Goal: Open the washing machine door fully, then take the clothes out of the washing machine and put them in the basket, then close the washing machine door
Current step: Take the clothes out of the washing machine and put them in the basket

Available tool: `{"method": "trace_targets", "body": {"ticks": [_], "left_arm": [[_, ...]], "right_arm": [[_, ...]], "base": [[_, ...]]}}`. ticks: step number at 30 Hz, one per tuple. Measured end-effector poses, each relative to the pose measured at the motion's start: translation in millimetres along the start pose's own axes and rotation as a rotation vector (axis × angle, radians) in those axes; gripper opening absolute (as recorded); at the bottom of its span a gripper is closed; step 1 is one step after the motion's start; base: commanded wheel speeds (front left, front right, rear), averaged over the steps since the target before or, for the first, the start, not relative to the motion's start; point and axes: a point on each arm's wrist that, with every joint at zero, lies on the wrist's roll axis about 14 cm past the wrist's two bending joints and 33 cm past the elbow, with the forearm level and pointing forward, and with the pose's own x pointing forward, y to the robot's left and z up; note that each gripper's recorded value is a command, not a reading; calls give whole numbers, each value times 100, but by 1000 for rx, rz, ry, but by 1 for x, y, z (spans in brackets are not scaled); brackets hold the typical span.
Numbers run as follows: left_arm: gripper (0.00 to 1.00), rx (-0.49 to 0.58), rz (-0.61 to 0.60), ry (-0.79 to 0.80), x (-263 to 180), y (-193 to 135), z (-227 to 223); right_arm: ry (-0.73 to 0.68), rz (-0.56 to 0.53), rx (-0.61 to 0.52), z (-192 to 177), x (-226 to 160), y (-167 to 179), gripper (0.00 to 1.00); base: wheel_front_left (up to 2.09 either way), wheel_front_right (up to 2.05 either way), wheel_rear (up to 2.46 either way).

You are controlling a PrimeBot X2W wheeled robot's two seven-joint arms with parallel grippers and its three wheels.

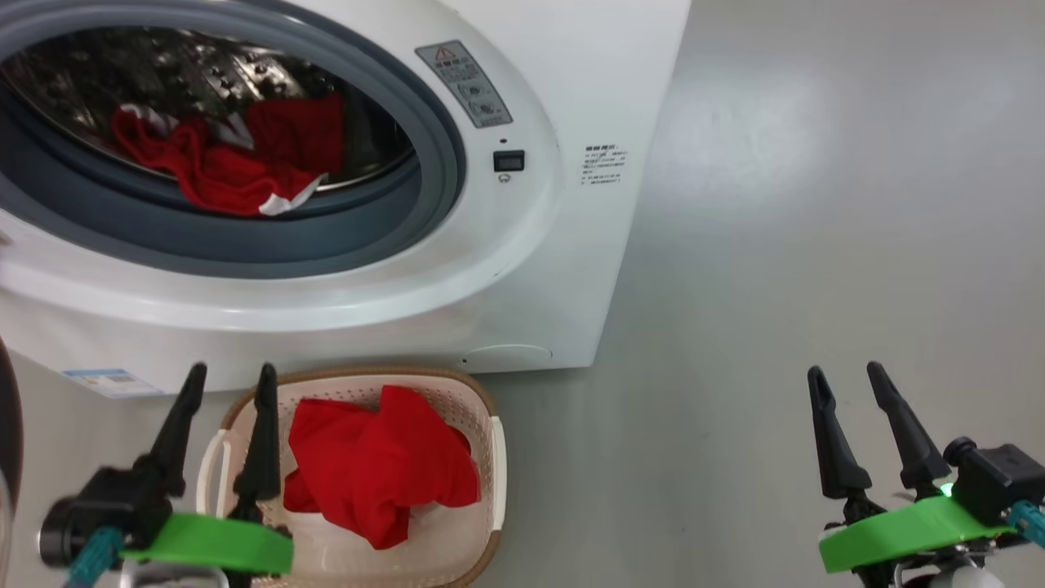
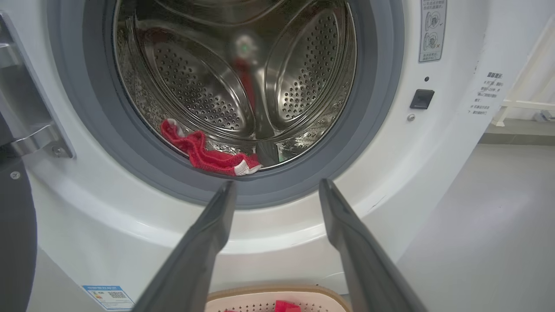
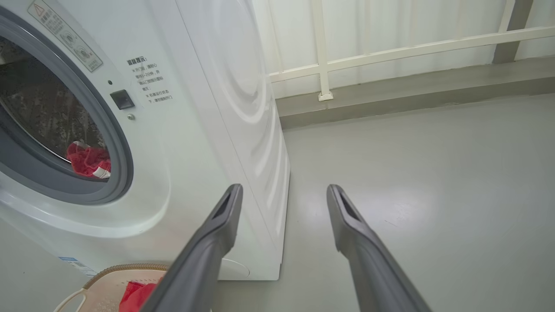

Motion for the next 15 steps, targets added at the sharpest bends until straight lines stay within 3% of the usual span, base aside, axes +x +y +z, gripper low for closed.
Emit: {"method": "trace_targets", "body": {"ticks": [15], "left_arm": [[100, 75, -59, 50, 120, -2, -19]], "right_arm": [[34, -5, -2, -22, 48, -5, 100]], "base": [[0, 0, 0]]}}
